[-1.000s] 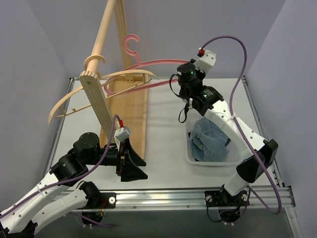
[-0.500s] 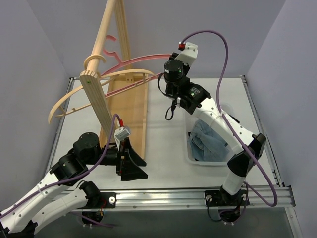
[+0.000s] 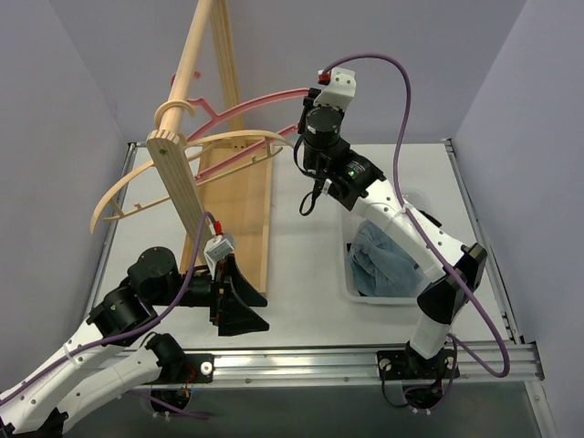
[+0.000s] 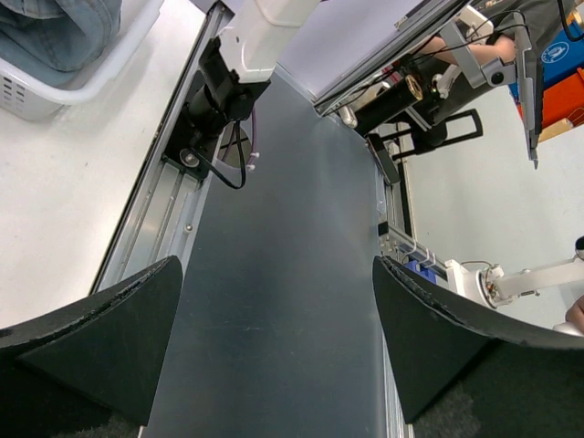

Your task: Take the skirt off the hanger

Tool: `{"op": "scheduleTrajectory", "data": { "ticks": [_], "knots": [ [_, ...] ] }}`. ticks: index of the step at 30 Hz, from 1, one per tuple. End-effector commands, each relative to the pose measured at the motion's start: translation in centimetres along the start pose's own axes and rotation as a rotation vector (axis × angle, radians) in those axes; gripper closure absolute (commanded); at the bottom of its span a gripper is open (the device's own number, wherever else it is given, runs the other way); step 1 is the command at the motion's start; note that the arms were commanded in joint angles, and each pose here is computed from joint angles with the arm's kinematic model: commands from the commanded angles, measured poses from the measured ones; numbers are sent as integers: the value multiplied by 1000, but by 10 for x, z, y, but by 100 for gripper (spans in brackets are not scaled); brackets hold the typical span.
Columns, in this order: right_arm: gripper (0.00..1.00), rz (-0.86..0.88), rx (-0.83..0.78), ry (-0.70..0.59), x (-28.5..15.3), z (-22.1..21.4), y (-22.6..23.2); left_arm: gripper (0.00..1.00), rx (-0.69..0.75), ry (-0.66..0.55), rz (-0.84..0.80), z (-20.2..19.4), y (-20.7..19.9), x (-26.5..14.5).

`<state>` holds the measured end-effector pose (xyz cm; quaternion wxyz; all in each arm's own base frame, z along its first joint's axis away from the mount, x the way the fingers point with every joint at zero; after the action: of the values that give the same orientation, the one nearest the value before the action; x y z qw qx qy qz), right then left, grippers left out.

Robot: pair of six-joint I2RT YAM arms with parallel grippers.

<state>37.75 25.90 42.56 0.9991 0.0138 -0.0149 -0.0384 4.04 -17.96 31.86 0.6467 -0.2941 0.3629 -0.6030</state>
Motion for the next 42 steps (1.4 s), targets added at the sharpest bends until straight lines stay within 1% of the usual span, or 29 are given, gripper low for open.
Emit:
{"op": "scheduleTrajectory", "data": {
  "ticks": [1, 8, 26, 34, 42],
  "knots": [
    [100, 47, 74, -90, -2, 23, 7, 6, 23, -15, -20, 3, -1, 2],
    [100, 80, 143, -134, -3, 37, 11, 6, 26, -11, -24, 4, -1, 3],
    [100, 138, 237, -219, -7, 68, 17, 6, 18, -8, -16, 3, -1, 2],
    [100, 126, 258, -250, -12, 84, 14, 6, 10, -8, -11, 3, 0, 3],
    [100, 77, 264, -235, -17, 79, 2, 6, 0, 0, -7, 3, 1, 4]
  ]
}}
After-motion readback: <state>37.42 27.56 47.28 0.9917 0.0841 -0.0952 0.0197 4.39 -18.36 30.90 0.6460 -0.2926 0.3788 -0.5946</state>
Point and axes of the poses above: each gripper's point midway between its finger pads, its own x axis out along the fingers, its own y axis along the line the jaws close on, z = x × y, the point moved 7 cm from there along -x, back along the fingers, and after that the axes turned 11 degrees about -x, right-handed, at the moved point
